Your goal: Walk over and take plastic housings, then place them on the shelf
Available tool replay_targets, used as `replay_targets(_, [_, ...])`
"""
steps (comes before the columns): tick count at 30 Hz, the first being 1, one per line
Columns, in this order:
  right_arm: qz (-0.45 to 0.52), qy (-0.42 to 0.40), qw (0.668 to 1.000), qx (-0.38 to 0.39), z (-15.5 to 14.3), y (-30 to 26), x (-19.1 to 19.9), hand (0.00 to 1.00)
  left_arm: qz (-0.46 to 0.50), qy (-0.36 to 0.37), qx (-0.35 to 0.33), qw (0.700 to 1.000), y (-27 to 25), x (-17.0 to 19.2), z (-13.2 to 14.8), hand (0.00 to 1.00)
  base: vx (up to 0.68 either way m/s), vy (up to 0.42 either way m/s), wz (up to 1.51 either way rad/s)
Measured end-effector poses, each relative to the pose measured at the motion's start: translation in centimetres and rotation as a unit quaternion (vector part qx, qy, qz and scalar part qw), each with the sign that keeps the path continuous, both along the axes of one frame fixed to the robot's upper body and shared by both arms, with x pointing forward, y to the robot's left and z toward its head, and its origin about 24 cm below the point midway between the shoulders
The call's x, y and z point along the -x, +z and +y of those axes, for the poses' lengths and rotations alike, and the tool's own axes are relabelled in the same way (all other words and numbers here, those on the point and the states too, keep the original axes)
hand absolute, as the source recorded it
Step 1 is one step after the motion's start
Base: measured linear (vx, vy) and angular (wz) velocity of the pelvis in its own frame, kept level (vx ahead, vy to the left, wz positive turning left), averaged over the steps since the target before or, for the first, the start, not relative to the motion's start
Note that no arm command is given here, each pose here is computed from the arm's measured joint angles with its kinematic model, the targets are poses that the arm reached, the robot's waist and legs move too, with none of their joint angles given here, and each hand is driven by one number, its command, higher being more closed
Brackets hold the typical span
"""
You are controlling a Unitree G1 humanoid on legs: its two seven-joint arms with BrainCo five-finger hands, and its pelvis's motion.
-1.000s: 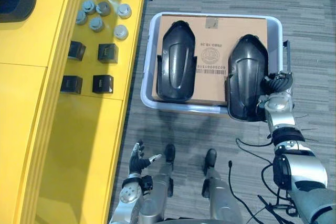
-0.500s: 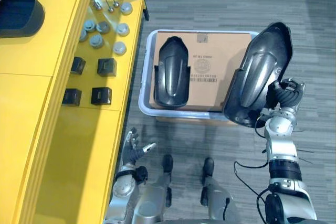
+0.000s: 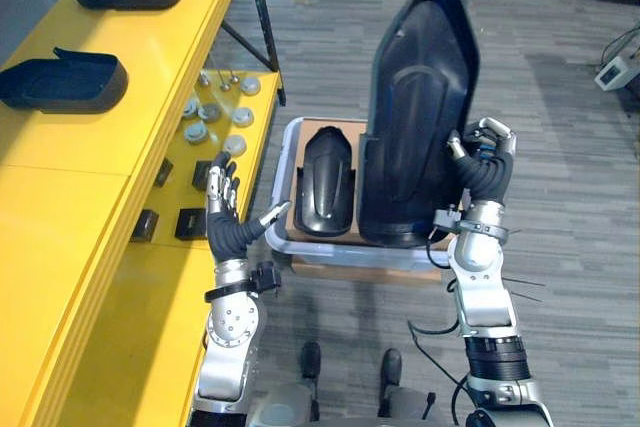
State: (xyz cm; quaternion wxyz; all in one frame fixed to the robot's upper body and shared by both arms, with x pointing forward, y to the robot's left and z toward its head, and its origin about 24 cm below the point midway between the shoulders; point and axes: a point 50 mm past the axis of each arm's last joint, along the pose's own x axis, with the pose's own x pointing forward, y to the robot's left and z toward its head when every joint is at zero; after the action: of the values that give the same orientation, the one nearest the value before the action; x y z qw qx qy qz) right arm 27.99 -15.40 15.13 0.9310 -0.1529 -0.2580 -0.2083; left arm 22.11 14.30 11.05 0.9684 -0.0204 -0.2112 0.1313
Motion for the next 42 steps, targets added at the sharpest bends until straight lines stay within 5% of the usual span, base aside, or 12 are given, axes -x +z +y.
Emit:
replay_targets(16, [-0.011, 0.098, 0.995, 0.026, 6.1, 0.3, 1.2, 1.0, -0.001, -0.07, -0.089, 0.994, 0.6, -1.0, -5.0, 0.0, -0.01, 0.003, -0.03])
replay_targets(17, [-0.01, 0.103, 0.994, 0.027, 6.3, 0.2, 1.3, 1.0, 0.013, -0.073, -0.093, 0.993, 0.1, -1.1, -5.2, 1.0, 0.01, 0.008, -0.06])
replay_targets(25, [0.001, 0.123, 0.992, 0.021, 7.0, -0.4, 1.8, 1.0, 0.058, -0.074, -0.09, 0.992, -1.7, -1.5, -5.4, 1.0, 0.0, 0.004, -0.06])
replay_targets(26, [0.005, 0.123, 0.992, 0.019, 7.0, -0.6, 2.0, 0.0, 0.063, -0.075, -0.089, 0.991, -1.9, -1.6, -5.4, 1.0, -0.01, 0.005, -0.07])
replay_targets(42, [0.021, 0.268, 0.962, -0.047, 6.4, -1.4, 2.6, 0.0, 0.096, -0.063, -0.093, 0.989, -3.1, -2.0, -3.5, 1.0, 0.0, 0.0, -0.01])
